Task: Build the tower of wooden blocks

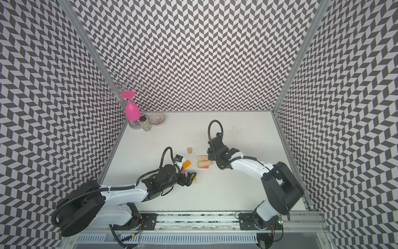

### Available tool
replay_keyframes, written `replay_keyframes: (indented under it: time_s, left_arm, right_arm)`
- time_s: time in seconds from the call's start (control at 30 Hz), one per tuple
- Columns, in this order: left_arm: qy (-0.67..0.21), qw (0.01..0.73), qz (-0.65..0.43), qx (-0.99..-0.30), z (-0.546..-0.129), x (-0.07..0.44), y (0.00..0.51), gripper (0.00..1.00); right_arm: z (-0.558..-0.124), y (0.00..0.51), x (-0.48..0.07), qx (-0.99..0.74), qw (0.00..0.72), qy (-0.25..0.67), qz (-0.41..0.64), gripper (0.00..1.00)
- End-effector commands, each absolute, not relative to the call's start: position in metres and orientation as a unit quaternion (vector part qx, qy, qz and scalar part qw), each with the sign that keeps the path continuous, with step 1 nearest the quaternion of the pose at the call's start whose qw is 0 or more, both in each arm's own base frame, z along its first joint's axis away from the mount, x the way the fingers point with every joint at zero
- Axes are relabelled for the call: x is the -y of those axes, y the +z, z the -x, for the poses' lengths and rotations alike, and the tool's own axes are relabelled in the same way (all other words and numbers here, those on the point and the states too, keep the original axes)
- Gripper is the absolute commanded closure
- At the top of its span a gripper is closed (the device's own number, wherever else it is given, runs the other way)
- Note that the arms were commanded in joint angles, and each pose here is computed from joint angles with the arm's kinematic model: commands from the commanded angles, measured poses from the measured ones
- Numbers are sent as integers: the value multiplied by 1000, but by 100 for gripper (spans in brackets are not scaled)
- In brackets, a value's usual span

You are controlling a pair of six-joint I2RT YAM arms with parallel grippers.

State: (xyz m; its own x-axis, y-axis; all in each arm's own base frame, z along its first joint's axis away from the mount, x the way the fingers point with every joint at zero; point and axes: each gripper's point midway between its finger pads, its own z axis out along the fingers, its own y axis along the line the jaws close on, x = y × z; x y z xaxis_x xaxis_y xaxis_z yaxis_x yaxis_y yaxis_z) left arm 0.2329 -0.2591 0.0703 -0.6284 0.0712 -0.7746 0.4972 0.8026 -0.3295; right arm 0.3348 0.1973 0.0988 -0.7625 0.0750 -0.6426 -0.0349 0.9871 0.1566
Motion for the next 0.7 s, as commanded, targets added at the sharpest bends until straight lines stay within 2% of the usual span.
replay_keyframes:
  time_s: [0.0,0.23,0.67]
  left_arm:
    - [-280,409,-181,-849,-237,276,81,0]
    - [-273,395,-187,-857,-242,286,68,0]
    - [-227,401,-148,-875,-264,283,53,0]
  right_arm:
    - [-327,105,-186,-921,375,98,-45,27]
    - [-306,72,-181,-928,352,114,-41,29]
    - [-304,58,-209,-934,334,124,-5,29]
